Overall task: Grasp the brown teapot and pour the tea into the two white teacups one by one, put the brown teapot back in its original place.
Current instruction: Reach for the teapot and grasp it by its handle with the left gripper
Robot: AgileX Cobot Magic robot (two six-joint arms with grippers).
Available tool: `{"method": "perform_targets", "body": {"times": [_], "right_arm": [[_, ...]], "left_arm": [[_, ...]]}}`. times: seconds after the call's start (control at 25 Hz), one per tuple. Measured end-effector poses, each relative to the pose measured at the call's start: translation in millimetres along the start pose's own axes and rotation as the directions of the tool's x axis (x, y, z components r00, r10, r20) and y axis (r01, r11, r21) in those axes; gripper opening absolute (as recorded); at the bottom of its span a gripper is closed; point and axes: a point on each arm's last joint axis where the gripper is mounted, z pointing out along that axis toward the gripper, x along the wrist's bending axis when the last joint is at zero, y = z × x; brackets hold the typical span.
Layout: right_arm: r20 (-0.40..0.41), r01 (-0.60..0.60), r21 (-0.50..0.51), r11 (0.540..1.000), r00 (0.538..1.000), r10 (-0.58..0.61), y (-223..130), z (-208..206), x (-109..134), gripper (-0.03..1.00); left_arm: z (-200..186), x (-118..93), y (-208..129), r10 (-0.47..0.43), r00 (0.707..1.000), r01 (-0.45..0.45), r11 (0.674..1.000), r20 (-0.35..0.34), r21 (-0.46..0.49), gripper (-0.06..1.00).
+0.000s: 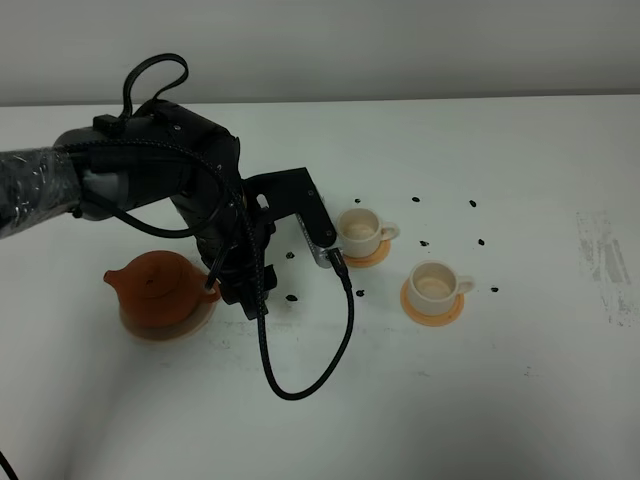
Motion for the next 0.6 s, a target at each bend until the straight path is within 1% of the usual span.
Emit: {"method": "perform_targets", "body": {"times": [0.28,0.6], "right_arm": [[0.000,0.000,0.000,1.000,1.000,0.000,0.0,0.0,0.0,0.47],[0.000,0.000,0.000,1.000,1.000,0.000,0.0,0.0,0.0,0.47]], "left_arm": [[10.2,-8.8,-10.6,-0.001,0.999,-0.001,0.999,0.042,0.051,0.60],[10.5,-7.5,-13.4,-0.003,0.999,0.000,0.998,0.042,0.063,0.60]]}}
